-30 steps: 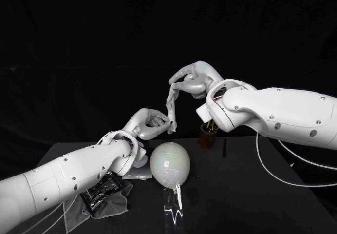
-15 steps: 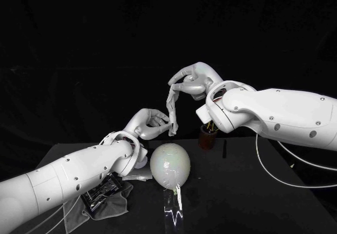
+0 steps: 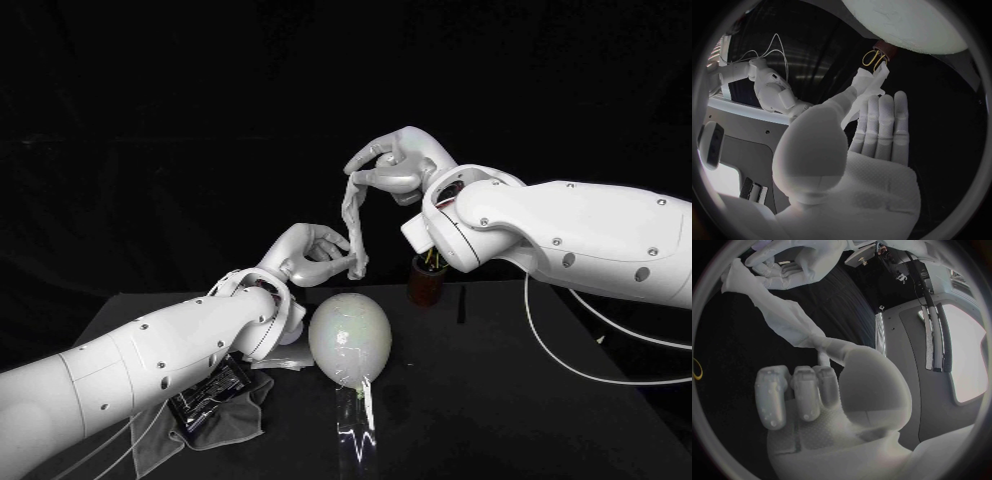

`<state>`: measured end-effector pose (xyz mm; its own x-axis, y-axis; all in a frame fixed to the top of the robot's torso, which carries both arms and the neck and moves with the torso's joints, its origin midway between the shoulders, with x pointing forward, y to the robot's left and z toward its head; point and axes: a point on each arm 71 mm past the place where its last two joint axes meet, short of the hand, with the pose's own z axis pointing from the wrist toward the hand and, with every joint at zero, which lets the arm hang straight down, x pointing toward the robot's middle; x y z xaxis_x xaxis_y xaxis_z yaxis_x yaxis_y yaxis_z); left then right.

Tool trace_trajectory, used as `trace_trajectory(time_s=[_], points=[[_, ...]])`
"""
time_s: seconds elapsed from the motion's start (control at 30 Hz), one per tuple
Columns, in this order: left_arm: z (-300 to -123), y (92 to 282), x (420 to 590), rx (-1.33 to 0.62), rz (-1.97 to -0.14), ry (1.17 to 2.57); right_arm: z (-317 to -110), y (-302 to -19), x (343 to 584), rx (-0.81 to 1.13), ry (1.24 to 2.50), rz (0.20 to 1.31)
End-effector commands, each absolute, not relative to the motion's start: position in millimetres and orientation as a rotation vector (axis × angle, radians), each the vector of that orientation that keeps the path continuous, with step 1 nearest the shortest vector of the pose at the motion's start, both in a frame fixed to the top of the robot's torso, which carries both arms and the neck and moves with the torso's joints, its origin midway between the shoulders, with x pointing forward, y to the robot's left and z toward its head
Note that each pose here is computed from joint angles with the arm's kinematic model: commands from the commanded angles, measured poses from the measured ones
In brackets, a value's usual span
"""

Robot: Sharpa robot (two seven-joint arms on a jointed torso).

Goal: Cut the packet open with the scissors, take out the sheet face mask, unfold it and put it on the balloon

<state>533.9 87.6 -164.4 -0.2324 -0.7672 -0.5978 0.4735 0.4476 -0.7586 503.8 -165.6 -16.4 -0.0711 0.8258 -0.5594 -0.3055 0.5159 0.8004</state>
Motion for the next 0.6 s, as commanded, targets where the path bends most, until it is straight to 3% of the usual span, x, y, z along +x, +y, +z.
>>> trace_trajectory(time_s=[0.03, 0.6], points=[[-164.6, 84.9, 534.1, -0.272, -1.179, 1.395, -15.5, -163.5, 502.9, 0.49, 1.329, 1.014], [-165.7, 84.6, 536.7, -0.279, -1.159, 1.4, -15.8, -161.6, 502.0, 0.492, 1.333, 1.025]])
